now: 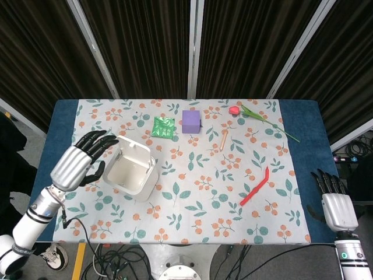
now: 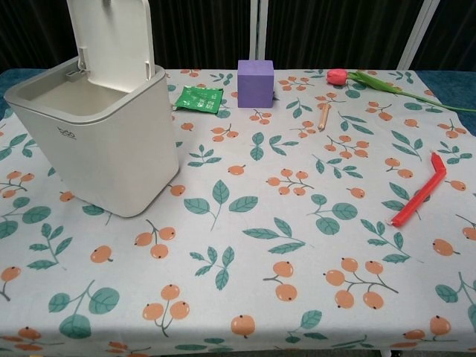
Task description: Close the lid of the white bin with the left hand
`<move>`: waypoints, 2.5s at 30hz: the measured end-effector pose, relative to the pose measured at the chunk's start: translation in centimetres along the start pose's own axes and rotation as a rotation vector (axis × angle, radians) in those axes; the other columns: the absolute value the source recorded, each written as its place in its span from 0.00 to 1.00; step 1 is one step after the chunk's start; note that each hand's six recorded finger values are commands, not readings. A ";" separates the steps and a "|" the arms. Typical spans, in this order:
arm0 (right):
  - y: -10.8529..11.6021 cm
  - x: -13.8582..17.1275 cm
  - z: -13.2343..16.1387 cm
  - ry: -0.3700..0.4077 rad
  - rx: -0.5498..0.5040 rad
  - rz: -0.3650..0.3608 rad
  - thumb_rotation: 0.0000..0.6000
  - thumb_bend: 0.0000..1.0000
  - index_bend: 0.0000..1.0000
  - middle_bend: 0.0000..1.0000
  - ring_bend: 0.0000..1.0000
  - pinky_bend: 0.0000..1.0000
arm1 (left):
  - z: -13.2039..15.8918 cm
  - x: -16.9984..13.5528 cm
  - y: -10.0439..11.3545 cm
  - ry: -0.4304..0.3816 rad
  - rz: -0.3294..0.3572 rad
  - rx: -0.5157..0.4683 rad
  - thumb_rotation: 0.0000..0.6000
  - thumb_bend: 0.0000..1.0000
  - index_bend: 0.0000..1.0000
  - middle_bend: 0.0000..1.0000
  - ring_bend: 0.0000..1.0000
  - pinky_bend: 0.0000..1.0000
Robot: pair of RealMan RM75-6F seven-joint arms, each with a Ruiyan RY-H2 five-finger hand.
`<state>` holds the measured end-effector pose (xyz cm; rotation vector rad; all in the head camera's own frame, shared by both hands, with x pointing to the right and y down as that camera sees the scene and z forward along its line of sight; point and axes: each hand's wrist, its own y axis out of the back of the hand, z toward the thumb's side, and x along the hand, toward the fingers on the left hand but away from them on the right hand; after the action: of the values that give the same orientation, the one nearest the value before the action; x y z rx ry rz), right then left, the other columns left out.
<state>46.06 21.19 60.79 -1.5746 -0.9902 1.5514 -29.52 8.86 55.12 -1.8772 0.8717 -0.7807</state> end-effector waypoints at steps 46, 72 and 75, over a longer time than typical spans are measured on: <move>-1.2 -0.2 -1.0 -0.013 -0.022 0.033 1.00 0.21 0.00 0.00 0.00 0.00 | 2.9 0.9 -1.0 -0.028 -0.294 0.084 1.00 0.72 0.24 0.31 0.20 0.19; -2.0 -0.3 -0.9 -0.016 -0.024 0.056 1.00 0.21 0.00 0.00 0.00 0.00 | 1.8 -2.0 -3.5 0.024 -0.387 0.081 1.00 0.73 0.24 0.34 0.20 0.19; -2.1 -0.3 -0.8 -0.016 -0.024 0.060 1.00 0.21 0.00 0.00 0.00 0.00 | 1.7 -2.2 -3.8 0.027 -0.392 0.082 1.00 0.73 0.24 0.34 0.20 0.19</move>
<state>46.80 21.94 62.84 -1.6247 -0.9821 1.6004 -28.42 12.77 57.47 -1.9936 0.4813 -1.0626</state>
